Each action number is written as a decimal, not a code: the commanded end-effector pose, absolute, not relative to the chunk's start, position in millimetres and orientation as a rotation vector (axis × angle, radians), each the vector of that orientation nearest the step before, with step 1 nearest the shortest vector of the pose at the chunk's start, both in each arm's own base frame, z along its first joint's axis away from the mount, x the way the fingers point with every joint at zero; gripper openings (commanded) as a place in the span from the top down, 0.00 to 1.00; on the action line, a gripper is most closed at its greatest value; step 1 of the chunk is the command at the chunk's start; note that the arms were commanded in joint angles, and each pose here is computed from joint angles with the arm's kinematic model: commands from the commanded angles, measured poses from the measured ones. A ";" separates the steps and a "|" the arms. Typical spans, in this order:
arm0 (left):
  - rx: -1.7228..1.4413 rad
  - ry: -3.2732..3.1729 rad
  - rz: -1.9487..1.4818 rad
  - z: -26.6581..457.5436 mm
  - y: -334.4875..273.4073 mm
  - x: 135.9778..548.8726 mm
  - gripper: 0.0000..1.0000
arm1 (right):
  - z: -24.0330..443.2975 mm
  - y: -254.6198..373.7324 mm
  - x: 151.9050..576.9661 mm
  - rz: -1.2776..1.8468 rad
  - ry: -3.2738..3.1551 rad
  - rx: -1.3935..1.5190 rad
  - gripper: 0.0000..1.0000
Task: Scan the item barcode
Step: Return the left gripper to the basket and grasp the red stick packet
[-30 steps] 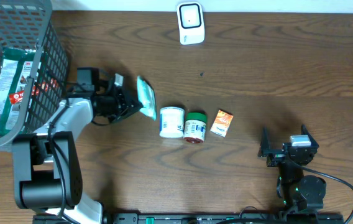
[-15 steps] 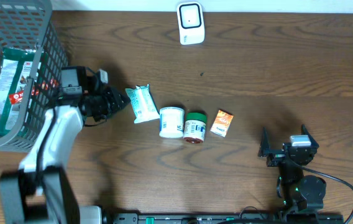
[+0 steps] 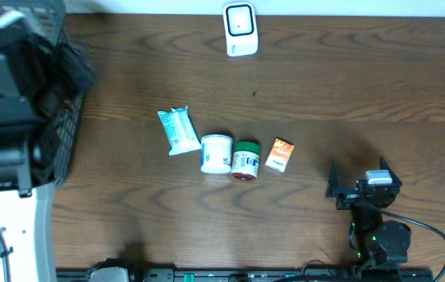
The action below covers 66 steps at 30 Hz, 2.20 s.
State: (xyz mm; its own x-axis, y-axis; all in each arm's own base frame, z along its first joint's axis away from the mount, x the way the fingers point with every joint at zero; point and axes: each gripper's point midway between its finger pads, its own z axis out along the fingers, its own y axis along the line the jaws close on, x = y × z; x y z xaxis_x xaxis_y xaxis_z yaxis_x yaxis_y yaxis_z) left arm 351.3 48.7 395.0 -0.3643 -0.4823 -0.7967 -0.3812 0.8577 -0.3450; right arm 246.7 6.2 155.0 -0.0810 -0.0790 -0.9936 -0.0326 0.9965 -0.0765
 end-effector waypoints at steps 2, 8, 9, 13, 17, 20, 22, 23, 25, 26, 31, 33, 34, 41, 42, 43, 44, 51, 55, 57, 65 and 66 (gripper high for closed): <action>-0.915 1.886 0.154 382.5 123.7 358.9 0.45 | 153.7 2.4 246.7 -0.055 1.657 -0.077 0.01; -1.113 2.014 0.255 298.1 191.6 390.7 0.45 | 153.7 2.4 246.7 -0.055 1.657 -0.077 0.01; -1.150 2.043 0.250 279.7 202.3 395.3 0.45 | 153.7 2.4 246.7 -0.055 1.657 -0.077 0.01; -1.380 2.109 0.018 198.1 239.2 411.6 0.45 | 153.7 2.4 246.7 -0.055 1.657 -0.077 0.01; -1.536 2.083 -0.112 154.7 255.6 419.7 0.45 | 153.7 2.4 246.7 -0.055 1.657 -0.077 0.01; -1.610 2.081 -0.153 125.6 259.6 426.3 0.40 | 153.7 2.4 246.7 -0.055 1.657 -0.077 0.01; -1.650 2.094 -0.156 108.8 258.4 427.5 0.40 | 153.7 2.4 246.7 -0.055 1.657 -0.077 0.01; -1.663 2.107 -0.152 99.3 258.0 428.0 0.40 | 153.7 2.4 246.7 -0.055 1.657 -0.077 0.01; -1.691 2.115 -0.103 85.6 261.0 426.5 0.40 | 153.7 2.4 246.7 -0.055 1.657 -0.077 0.01; -1.708 2.109 -0.069 81.9 264.5 423.9 0.40 | 153.7 2.4 246.7 -0.055 1.657 -0.077 0.01; -1.744 2.103 0.109 64.3 278.4 408.6 0.39 | 153.8 2.4 246.7 -0.055 1.656 -0.077 0.01; -1.745 2.096 0.135 60.3 280.9 406.8 0.39 | 153.7 2.4 246.7 -0.055 1.657 -0.077 0.01; -1.745 2.094 0.141 58.3 281.9 406.7 0.39 | 153.7 2.4 246.7 -0.055 1.657 -0.077 0.01; -1.767 2.124 0.152 29.2 283.4 407.7 0.38 | 153.7 2.4 246.7 -0.055 1.657 -0.077 0.01; -1.772 2.131 0.156 24.9 283.1 406.9 0.38 | 153.7 2.4 246.7 -0.055 1.657 -0.077 0.01; -1.778 2.141 0.158 19.6 282.5 406.0 0.41 | 153.7 2.4 246.7 -0.055 1.657 -0.077 0.01; -1.781 2.146 0.159 16.2 282.2 405.5 0.46 | 153.7 2.4 246.7 -0.055 1.657 -0.077 0.01; -1.644 2.046 0.140 93.6 293.4 419.1 0.93 | 153.7 2.4 246.7 -0.055 1.657 -0.077 0.01; -1.489 1.869 0.152 209.9 292.6 408.2 0.93 | 153.7 2.4 246.7 -0.055 1.657 -0.077 0.01; -1.433 1.793 0.139 259.3 284.5 395.5 0.93 | 153.7 2.4 246.7 -0.055 1.657 -0.077 0.01; -1.217 1.800 0.046 337.6 239.4 363.0 0.93 | 153.7 2.4 246.7 -0.055 1.657 -0.077 0.01; -1.222 1.807 0.048 335.4 239.3 362.6 0.93 | 153.7 2.4 246.7 -0.055 1.657 -0.077 0.01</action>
State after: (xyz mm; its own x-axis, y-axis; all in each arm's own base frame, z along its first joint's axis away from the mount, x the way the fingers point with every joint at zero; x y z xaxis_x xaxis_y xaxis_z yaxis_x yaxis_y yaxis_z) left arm 358.6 245.0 341.9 -0.0050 -0.7175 -0.6966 -0.7640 0.4522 -0.4602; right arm 246.7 6.2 155.0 -0.0810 -0.0790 -0.9936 -0.0326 0.9965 -0.0765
